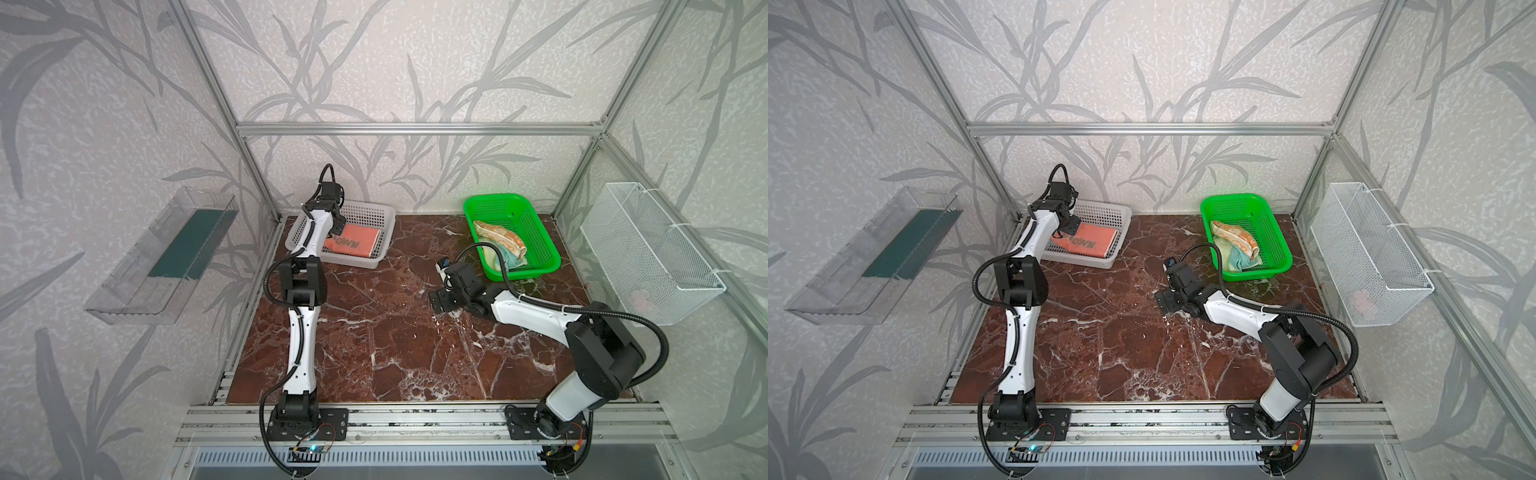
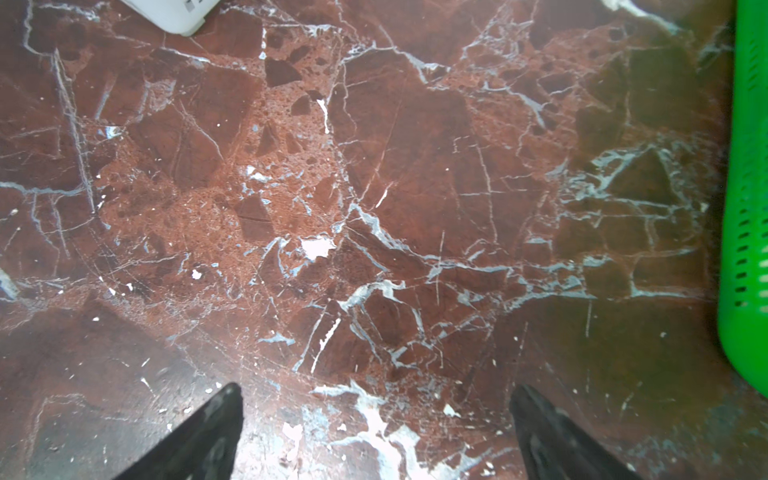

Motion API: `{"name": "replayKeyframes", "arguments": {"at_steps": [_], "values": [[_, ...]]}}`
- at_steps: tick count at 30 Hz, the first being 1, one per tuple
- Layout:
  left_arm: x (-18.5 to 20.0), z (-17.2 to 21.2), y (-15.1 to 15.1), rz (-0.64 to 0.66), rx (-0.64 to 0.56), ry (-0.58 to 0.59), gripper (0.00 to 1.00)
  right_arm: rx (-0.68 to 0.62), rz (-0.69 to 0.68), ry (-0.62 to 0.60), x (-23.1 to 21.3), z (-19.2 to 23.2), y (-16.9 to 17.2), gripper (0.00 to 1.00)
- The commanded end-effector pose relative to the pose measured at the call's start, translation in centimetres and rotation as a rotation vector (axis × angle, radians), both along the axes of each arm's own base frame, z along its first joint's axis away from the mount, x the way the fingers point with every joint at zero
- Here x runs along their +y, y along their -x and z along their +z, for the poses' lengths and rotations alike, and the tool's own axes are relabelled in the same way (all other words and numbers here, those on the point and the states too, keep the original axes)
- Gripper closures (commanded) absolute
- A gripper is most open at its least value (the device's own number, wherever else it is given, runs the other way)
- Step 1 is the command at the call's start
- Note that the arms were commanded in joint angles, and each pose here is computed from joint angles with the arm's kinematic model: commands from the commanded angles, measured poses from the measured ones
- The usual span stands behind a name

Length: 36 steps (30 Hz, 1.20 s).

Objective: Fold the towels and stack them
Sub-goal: 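Lower the pink towel into the white basket and open the left gripper, then withdraw the left gripper while the right gripper reaches into the green basket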

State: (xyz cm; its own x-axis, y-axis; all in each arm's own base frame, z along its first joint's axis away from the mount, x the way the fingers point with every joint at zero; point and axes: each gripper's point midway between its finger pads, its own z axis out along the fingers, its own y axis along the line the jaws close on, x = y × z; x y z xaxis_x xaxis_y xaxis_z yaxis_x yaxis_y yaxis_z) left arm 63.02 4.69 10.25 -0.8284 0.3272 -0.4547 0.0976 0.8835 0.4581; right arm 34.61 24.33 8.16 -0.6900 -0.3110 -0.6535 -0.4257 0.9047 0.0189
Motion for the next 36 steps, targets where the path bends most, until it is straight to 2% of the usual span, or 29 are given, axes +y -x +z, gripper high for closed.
{"name": "replayKeyframes", "arguments": {"at_steps": [1,8,12,15,19,23,28,33,36], "values": [[1.5,1.5,-0.3,0.022,-0.027,-0.086,0.01,-0.018,0.014,0.014,0.6,0.6,-0.3,0.01],[1.5,6.3,0.3,0.042,-0.102,-0.064,0.01,-0.028,0.028,0.009,1.0,0.6,-0.5,0.01],[0.1,8.9,1.5,0.037,-0.129,0.031,0.01,-0.036,0.035,0.008,1.2,0.7,-0.7,0.01],[-1.9,10.7,2.9,0.009,-0.138,0.153,0.01,-0.046,0.038,0.009,1.2,1.0,-0.8,0.01],[-6.2,12.9,5.4,-0.095,-0.125,0.327,0.01,-0.067,0.042,0.022,1.0,1.4,-1.0,0.01],[-9.7,14.4,8.3,-0.144,-0.094,0.376,0.01,-0.081,0.057,0.020,1.1,2.2,-0.9,0.01],[-14.5,14.2,12.3,-0.160,-0.043,0.488,0.05,-0.062,0.047,0.058,0.7,3.0,-1.0,0.01],[-19.7,11.7,15.8,-0.211,-0.071,0.550,0.05,-0.063,0.005,0.116,-0.5,3.7,-1.4,0.01],[-21.5,9.9,18.4,-0.219,-0.060,0.573,0.06,-0.066,-0.016,0.134,-0.9,4.2,-1.4,0.01]]}}
